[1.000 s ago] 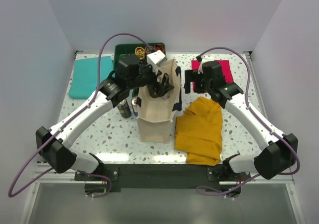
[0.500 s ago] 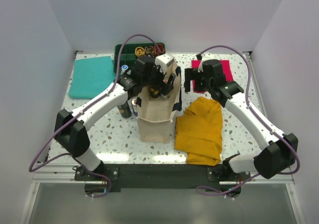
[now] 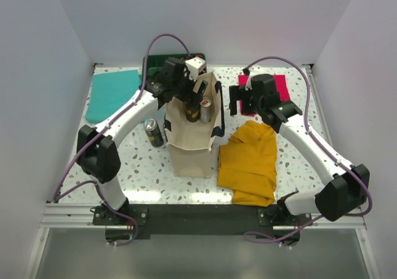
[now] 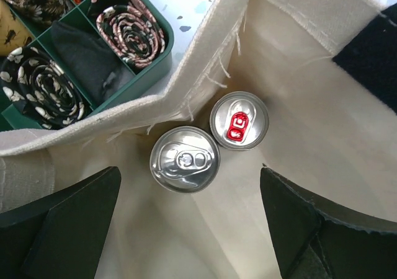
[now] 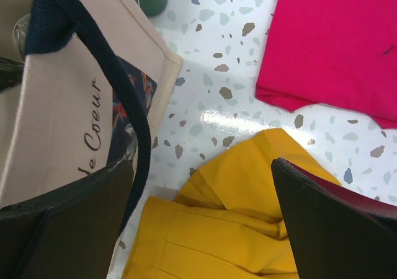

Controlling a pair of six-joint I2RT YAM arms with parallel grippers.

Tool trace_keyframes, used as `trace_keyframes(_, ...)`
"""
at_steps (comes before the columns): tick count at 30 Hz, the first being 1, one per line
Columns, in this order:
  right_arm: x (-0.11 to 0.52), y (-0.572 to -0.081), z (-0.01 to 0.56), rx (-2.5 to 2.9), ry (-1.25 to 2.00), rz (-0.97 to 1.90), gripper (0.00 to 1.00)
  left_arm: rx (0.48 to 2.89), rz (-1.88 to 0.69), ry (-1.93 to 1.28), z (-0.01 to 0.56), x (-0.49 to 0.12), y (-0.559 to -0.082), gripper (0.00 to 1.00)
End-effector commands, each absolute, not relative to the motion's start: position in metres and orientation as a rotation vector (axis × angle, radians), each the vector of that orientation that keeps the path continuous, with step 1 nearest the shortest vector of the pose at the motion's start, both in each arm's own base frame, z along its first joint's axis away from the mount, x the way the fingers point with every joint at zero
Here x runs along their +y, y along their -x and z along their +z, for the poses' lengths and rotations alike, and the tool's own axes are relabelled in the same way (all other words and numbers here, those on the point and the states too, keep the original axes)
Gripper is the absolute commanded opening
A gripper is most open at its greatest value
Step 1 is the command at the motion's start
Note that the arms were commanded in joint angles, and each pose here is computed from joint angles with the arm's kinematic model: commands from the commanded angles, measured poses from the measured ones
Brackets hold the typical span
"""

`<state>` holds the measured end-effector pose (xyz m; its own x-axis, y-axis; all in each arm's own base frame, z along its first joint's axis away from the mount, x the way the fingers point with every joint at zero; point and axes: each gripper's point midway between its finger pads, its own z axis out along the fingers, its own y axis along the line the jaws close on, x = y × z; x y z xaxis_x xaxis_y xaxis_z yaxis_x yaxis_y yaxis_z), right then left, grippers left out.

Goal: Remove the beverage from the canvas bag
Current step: Take out the drink from the canvas bag.

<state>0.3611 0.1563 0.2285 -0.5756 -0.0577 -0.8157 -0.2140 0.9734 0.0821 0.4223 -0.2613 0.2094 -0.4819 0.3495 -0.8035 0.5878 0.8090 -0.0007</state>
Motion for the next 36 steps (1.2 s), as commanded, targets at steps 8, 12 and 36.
trace_keyframes(8,0.155,-0.373,0.231,2.162,0.191,0.176,0.98,2.173,-0.345,-0.779,0.198,-0.259,-0.433,1.0)
trace_keyframes(12,0.154,-0.373,0.232,2.163,0.196,0.171,0.98,2.21,-0.343,-0.798,0.189,-0.259,-0.432,1.0)
trace_keyframes(36,0.156,-0.377,0.228,2.177,0.202,0.167,0.98,2.341,-0.301,-0.831,0.147,-0.255,-0.43,0.97)
